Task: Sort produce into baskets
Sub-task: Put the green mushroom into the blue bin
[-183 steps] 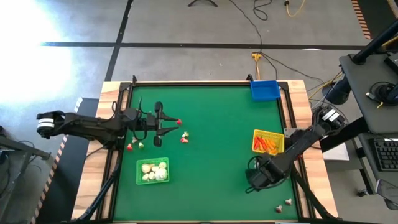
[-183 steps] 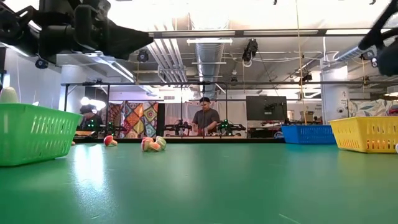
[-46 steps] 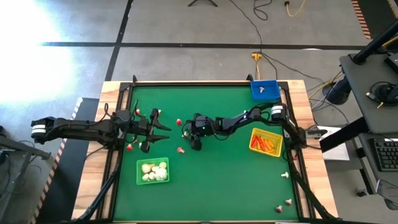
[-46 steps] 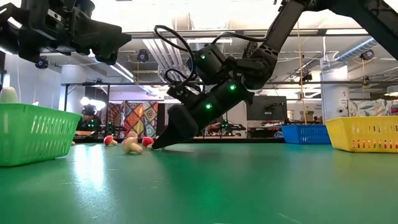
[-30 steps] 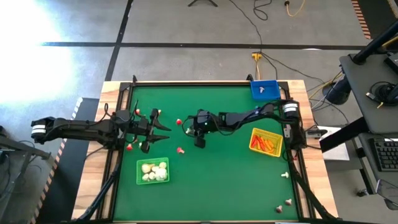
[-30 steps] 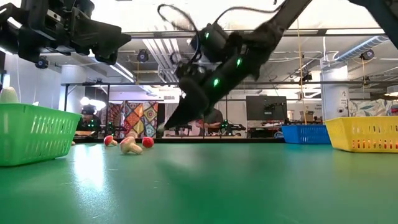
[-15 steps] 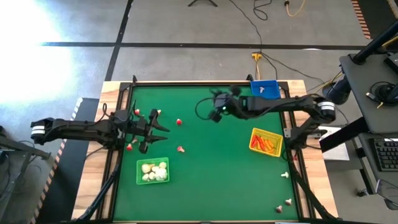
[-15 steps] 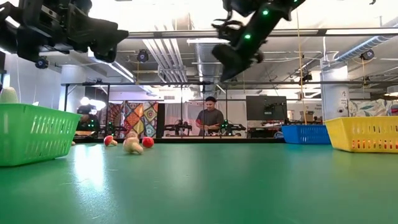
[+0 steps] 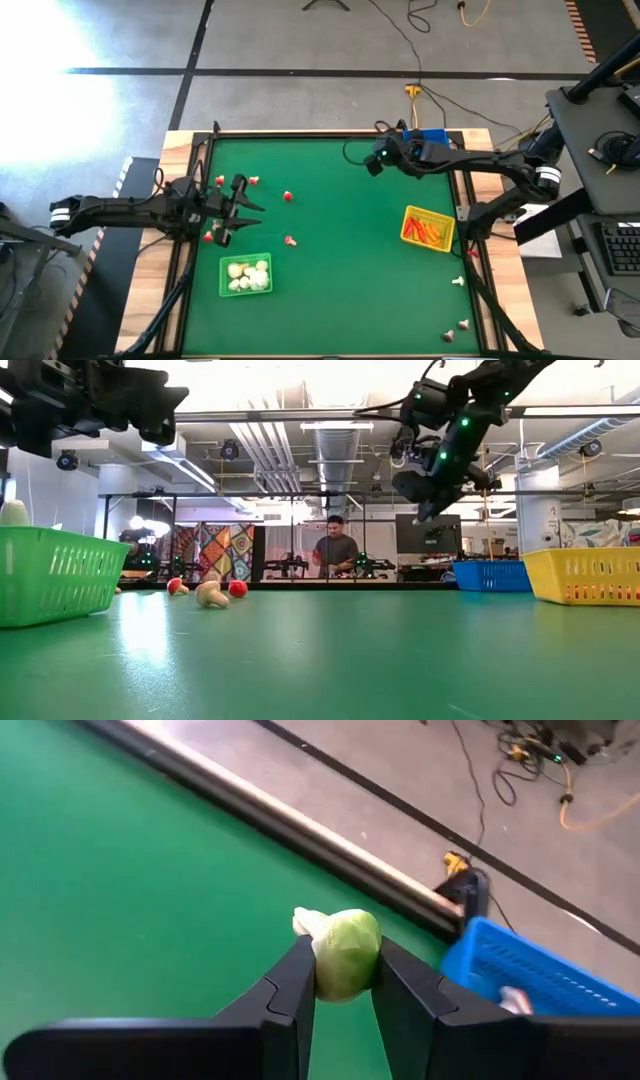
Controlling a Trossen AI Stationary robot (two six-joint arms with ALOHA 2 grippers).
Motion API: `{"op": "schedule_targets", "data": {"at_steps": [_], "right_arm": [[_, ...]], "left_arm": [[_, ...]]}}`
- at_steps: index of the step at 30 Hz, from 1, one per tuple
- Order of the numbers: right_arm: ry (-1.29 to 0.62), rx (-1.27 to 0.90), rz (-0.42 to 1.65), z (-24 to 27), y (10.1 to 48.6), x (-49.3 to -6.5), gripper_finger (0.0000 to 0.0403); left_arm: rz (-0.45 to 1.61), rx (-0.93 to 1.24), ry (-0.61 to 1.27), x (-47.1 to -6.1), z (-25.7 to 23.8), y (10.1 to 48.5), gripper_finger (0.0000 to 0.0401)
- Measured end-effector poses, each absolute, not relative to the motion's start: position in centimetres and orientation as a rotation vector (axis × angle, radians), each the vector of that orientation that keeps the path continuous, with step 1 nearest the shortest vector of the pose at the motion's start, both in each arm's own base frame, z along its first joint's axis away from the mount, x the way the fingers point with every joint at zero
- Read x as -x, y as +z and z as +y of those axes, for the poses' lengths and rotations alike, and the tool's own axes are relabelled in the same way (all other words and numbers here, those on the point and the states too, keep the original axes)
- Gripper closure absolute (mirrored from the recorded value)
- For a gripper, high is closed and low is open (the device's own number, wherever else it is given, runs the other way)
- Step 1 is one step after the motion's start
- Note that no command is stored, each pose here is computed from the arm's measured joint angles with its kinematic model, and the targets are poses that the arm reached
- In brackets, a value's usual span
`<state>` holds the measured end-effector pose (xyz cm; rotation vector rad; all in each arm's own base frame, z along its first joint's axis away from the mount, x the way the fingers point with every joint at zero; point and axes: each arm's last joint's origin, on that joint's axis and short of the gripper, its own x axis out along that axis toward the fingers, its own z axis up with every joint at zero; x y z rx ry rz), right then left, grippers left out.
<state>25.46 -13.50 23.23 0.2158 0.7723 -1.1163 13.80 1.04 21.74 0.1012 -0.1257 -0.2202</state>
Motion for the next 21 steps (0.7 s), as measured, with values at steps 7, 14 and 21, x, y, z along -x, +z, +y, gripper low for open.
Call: {"op": "schedule_targets", "data": {"at_steps": [7,14,21], "right_arm": [[-1.188,-0.266,0.741,-15.6,23.9,-23.7,0.0329],[-1.165,-0.328,0.779,-16.1,22.8,-23.5,0.0324],[-1.313,-0.376,0.766,-17.1,21.9,-22.0,0.0329]], "left_arm": [[-0.154,-0.136,-0.217,-13.5,1.0,22.0,0.0274],[-0.194,-0.201,-0.329,-12.9,0.5,22.0,0.0274],[-0.147,-0.163,-0.044,-13.0,1.3,21.1,0.0274]]}}
